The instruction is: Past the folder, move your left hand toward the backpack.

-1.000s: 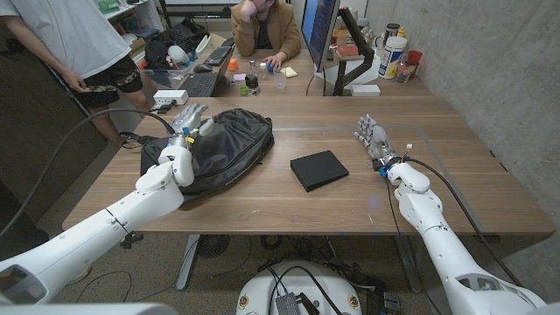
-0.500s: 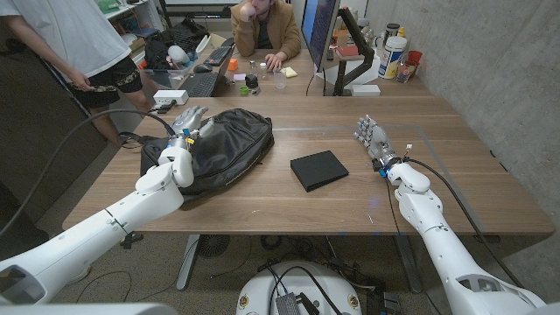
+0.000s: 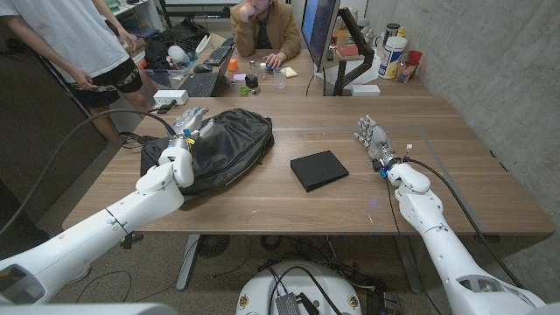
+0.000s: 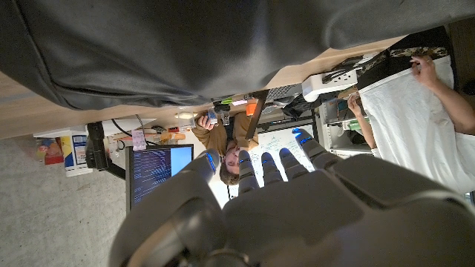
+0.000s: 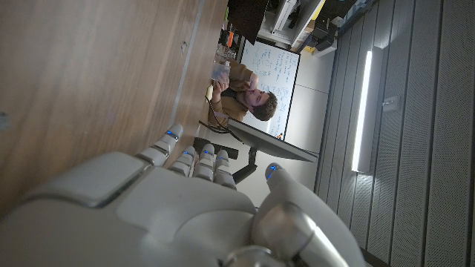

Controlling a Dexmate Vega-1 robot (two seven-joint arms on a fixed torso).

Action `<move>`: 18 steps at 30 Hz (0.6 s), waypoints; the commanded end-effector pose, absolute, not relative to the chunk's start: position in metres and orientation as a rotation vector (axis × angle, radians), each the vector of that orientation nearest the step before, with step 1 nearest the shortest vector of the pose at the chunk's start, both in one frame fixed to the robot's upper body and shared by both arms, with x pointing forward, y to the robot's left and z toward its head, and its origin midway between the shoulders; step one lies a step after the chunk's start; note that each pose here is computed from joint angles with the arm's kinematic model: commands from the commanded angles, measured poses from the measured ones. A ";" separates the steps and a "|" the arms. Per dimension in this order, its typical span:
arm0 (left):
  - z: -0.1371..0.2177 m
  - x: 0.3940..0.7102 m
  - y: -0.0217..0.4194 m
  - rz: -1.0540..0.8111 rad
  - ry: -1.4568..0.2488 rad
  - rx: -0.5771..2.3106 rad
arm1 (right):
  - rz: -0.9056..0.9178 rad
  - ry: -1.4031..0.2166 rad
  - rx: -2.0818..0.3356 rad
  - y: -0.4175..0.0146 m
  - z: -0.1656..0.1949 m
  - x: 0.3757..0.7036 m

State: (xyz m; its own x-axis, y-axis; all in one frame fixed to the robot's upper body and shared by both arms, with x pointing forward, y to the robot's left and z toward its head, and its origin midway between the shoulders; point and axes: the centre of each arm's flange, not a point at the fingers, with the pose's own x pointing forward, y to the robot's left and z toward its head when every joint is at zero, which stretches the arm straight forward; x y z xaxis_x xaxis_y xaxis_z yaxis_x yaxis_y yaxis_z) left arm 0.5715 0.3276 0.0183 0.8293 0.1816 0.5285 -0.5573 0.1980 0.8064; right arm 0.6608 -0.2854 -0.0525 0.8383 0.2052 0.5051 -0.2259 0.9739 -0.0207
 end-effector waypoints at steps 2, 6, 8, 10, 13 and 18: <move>0.017 0.573 0.330 0.529 -0.332 1.286 | 0.228 -0.529 0.041 -0.285 -0.053 0.661; 0.016 0.574 0.330 0.526 -0.326 1.288 | 0.227 -0.529 0.040 -0.285 -0.053 0.661; 0.016 0.574 0.330 0.524 -0.322 1.290 | 0.226 -0.530 0.040 -0.285 -0.053 0.661; 0.015 0.575 0.330 0.523 -0.320 1.289 | 0.226 -0.530 0.040 -0.285 -0.052 0.660; 0.015 0.575 0.330 0.521 -0.318 1.291 | 0.226 -0.530 0.040 -0.285 -0.053 0.660; 0.015 0.575 0.330 0.517 -0.313 1.293 | 0.227 -0.529 0.040 -0.285 -0.053 0.661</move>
State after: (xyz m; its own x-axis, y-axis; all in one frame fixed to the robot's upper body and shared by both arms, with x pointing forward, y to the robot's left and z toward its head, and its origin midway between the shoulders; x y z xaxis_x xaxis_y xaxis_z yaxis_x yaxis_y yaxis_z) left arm 0.5742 0.3298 0.0161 0.8400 0.1872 0.5093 -0.5395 0.1868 0.8210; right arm 0.6608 -0.2854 -0.0527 0.8388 0.2039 0.5048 -0.2246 0.9742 -0.0203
